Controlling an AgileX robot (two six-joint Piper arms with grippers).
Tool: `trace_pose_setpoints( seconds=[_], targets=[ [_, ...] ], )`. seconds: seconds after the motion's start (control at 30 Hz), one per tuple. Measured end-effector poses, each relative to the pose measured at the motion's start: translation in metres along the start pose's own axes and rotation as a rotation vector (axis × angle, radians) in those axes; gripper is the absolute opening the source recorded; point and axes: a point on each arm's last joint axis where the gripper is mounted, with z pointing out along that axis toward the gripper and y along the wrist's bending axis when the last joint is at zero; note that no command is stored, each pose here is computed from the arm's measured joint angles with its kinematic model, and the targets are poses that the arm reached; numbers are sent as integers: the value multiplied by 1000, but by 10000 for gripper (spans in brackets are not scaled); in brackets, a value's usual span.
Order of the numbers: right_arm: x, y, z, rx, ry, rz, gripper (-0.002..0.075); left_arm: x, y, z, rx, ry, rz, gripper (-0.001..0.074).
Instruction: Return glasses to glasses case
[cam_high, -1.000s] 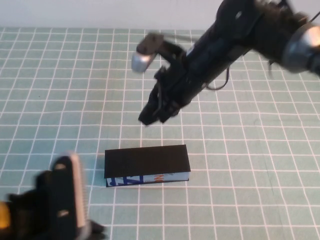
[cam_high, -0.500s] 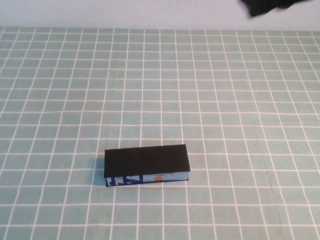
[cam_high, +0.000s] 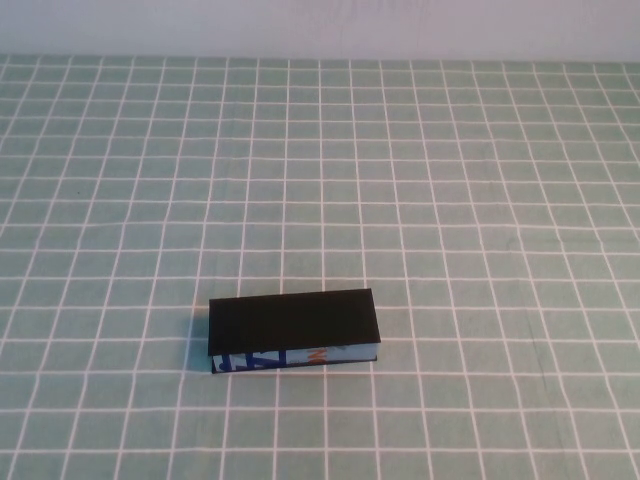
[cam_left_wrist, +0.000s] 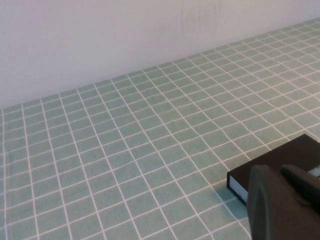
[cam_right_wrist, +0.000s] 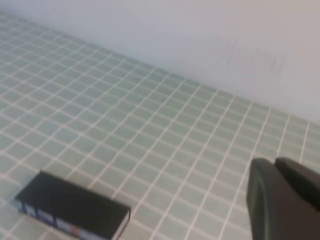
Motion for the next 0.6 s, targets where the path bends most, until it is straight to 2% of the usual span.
trace_pose_setpoints(
  seconds=[0.27, 0.43, 0.6],
  targets=[
    [101, 7, -36, 0, -103, 8, -11, 3, 0, 0, -6, 31, -24, 1],
    [129, 9, -49, 2, -185, 15, -11, 3, 0, 0, -6, 31, -27, 1],
    [140, 10, -56, 4, -197, 16, -11, 3, 0, 0, -6, 31, -27, 1]
  ],
)
